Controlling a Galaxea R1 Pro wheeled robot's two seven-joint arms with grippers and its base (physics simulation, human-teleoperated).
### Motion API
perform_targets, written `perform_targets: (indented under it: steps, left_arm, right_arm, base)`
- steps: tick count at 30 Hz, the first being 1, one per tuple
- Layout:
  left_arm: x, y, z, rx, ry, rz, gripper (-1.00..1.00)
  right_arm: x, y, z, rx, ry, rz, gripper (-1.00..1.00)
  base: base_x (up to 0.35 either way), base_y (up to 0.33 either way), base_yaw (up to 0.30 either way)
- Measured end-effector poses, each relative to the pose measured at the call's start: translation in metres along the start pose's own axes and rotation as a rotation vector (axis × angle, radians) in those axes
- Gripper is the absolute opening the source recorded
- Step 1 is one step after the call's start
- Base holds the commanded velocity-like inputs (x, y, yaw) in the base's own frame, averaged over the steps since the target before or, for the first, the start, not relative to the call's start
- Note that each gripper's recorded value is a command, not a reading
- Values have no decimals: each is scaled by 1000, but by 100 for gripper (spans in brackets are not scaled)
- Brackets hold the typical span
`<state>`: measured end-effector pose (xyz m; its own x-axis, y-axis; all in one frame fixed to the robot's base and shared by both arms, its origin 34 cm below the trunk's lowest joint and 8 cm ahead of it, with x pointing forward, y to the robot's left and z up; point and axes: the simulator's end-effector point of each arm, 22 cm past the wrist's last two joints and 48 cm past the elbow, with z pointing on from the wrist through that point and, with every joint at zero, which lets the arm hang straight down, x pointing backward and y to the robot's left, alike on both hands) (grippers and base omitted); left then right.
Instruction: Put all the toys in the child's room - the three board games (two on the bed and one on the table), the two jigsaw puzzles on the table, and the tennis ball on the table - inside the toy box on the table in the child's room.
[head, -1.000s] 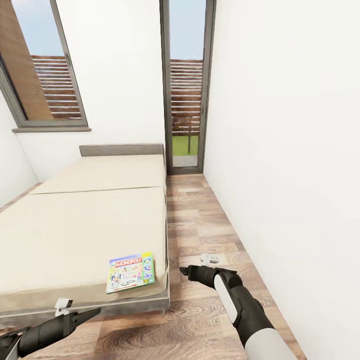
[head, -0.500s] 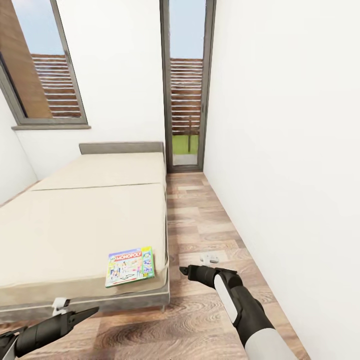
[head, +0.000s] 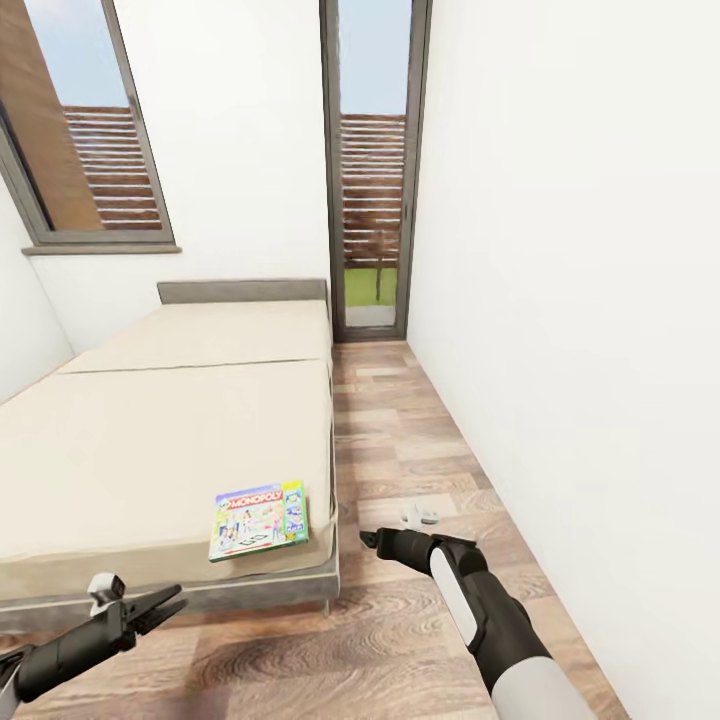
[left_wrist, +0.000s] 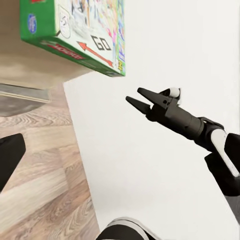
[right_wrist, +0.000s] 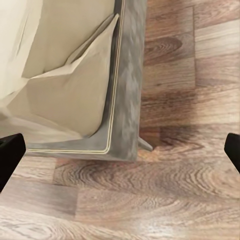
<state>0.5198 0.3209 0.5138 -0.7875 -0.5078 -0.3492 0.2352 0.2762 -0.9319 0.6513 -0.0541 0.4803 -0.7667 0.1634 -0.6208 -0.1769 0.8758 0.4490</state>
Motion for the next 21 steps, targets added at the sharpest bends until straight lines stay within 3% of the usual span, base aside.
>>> perform_targets:
  steps: [9, 21]
  left_arm:
    - [-15, 30, -16, -60, -113, -35, 100]
    - [-23, 33, -23, -66, -154, -37, 100]
  right_arm:
    - [16, -7, 10, -2, -1, 1, 100]
    - [18, -9, 10, -1, -1, 1, 100]
  base:
    - [0, 0, 0]
    - [0, 0, 0]
